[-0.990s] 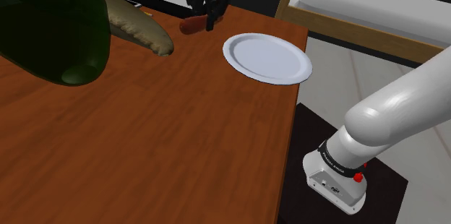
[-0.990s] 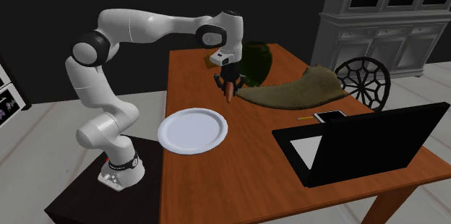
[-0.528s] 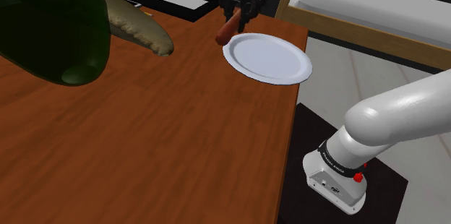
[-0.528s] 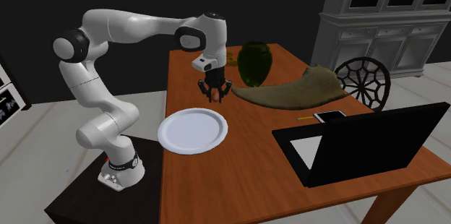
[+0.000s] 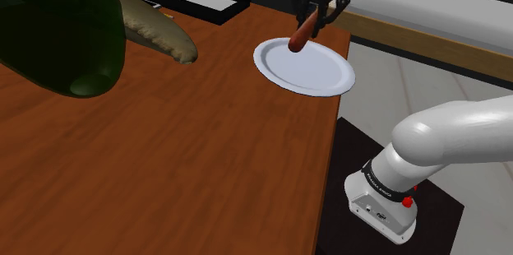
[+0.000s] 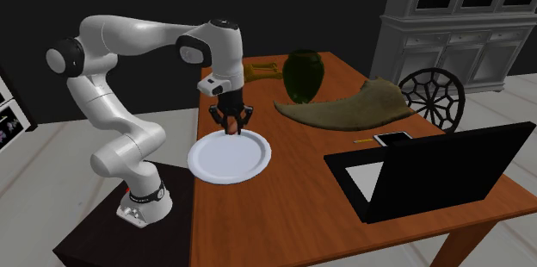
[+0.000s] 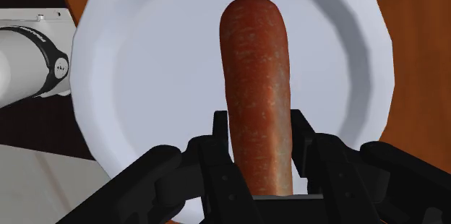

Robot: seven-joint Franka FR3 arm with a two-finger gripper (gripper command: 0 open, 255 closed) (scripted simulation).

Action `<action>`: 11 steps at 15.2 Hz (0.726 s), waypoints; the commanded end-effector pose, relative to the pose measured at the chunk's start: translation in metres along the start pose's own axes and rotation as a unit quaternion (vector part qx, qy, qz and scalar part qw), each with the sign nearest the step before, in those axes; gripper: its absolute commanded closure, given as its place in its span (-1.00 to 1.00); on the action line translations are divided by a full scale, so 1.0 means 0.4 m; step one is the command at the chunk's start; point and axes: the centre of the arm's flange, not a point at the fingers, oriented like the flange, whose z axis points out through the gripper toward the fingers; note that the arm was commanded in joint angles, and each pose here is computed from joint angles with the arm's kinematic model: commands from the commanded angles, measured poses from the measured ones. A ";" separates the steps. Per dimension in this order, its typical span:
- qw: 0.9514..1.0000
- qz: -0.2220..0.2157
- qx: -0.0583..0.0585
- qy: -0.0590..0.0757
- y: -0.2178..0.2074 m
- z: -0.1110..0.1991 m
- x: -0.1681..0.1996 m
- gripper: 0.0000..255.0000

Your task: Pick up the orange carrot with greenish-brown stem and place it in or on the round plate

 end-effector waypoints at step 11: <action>1.000 -0.001 0.000 -0.001 0.027 0.150 0.037 1.00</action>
